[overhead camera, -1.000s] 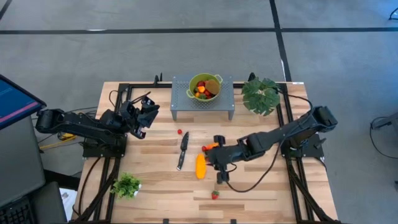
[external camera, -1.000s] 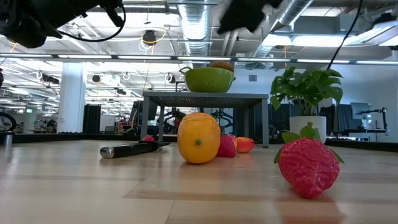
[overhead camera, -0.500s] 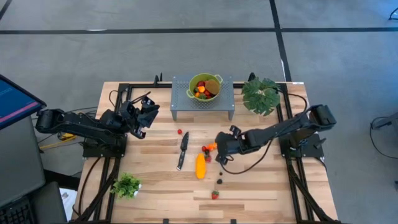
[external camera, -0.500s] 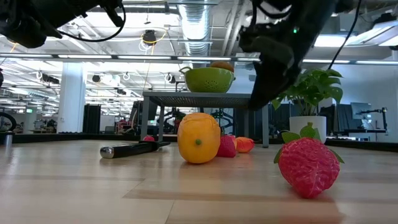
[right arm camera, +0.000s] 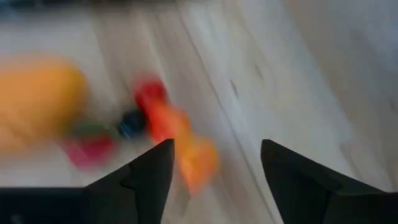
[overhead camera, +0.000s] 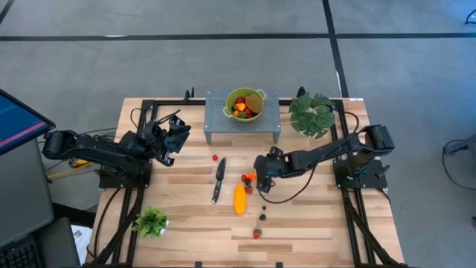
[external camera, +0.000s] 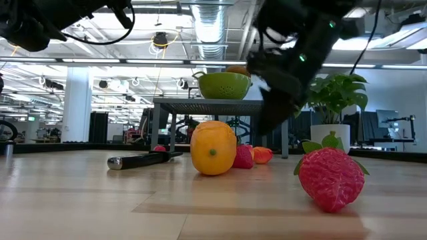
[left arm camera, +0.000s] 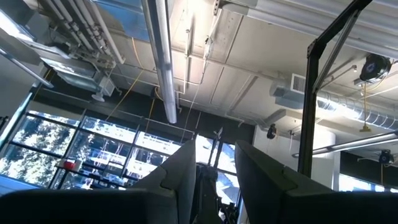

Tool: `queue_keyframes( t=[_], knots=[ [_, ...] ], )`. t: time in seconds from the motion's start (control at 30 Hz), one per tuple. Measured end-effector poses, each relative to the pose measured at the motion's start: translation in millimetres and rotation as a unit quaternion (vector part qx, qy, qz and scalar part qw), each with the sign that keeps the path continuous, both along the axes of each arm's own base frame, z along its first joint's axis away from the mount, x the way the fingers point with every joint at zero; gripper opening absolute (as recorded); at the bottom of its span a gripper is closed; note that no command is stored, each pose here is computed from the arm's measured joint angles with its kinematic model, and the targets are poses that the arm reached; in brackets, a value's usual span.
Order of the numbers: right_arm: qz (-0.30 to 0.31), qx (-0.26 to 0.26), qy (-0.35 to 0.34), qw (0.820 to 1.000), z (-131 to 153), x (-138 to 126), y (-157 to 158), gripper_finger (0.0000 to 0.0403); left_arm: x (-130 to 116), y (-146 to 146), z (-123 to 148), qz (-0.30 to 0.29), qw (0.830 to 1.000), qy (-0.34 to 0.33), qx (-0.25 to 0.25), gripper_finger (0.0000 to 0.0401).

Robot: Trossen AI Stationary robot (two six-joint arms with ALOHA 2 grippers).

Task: Pick & Place Fruit
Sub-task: Put the peach into the green strainer bowl on the shelf

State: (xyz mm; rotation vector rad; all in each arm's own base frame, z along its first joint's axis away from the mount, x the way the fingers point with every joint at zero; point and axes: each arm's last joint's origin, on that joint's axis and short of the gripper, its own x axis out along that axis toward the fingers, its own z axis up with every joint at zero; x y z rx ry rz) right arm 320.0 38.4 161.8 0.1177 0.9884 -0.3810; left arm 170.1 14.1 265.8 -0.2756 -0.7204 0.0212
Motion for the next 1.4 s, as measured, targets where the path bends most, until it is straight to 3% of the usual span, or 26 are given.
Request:
queue_keyframes(
  t=[0.17, 0.47, 0.67, 1.0, 1.2, 1.4],
  knots=[
    [0.036, 0.005, 0.024, 0.999, -20, 7, 3, 0.0248, 0, 0, 0, -0.001, 1.000, -0.001, 0.001, 0.0106],
    [0.039, -0.002, 0.055, 0.998, -45, 13, 3, 0.0227, 0, 0, 0, -0.001, 1.000, 0.000, 0.001, 0.0106],
    [0.041, 0.000, 0.053, 0.998, -45, 13, 4, 0.0195, 0, 0, 0, 0.000, 1.000, 0.000, 0.000, 0.0106],
    [0.046, 0.000, 0.051, 0.998, -46, 14, 4, 0.0101, 0, 0, 0, 0.001, 1.000, 0.000, -0.001, 0.0106],
    [0.050, -0.003, 0.049, 0.998, -44, 16, 4, 0.0107, 0, 0, 0, 0.001, 1.000, 0.000, -0.001, 0.0106],
    [0.095, -0.025, 0.048, 0.994, -23, 26, 13, 0.0101, 0, 0, 0, 0.001, 1.000, 0.000, 0.000, 0.0106]
  ],
)
